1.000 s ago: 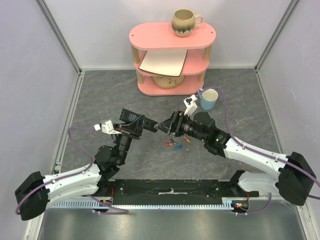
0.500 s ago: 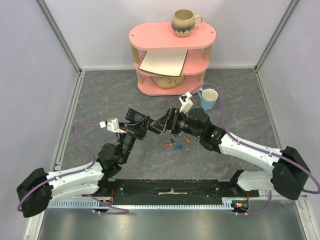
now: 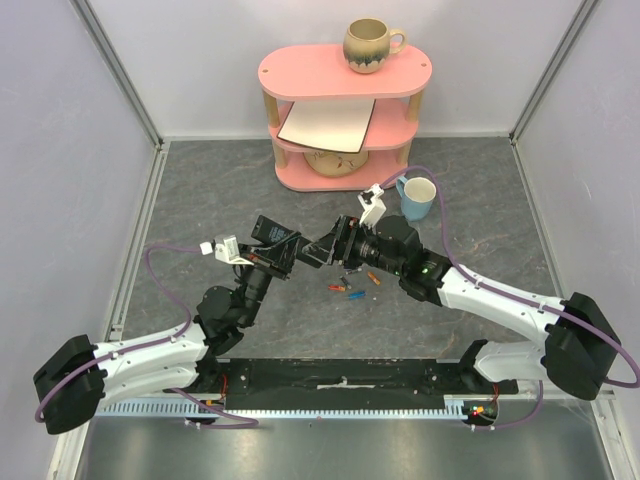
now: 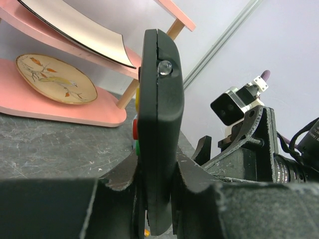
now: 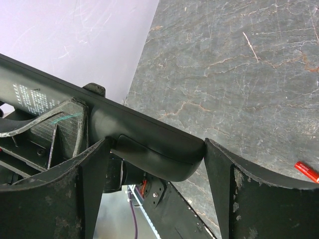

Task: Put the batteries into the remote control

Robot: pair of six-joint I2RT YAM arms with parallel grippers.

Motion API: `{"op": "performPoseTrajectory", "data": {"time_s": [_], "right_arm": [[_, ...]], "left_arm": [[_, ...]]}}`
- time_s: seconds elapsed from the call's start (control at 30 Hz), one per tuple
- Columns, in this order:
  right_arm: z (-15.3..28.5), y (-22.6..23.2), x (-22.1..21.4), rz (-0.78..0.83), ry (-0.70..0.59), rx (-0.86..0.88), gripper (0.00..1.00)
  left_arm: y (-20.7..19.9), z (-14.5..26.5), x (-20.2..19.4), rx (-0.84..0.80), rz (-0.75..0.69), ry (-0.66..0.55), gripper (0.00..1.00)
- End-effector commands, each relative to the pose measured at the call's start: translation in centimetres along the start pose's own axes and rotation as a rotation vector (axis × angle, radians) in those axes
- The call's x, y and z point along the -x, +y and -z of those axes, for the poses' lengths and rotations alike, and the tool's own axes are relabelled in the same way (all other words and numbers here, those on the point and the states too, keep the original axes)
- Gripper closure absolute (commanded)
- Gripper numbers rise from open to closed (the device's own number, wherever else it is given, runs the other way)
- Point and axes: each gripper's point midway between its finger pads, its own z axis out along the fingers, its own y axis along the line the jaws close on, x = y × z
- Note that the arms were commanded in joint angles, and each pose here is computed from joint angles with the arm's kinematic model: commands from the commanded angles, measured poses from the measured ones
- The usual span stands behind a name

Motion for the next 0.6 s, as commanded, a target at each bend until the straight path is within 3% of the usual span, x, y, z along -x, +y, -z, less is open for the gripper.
{"op": "performPoseTrajectory", "data": {"time_s": [0.0,0.57], "right_arm": [[0.11,0.3,0.84,-0.018,-0.033,-0.018,0.19],[0.17,-0.48,0.92,-0.121,-0.079,-0.027,0.2]], "left_arm": [[-2.03,-0.81,2.32,-0.046,0.023,-0.065,0.98],[-2.0,-0.73,2.55,-0.049,0.026,-0.079,0.98]]}}
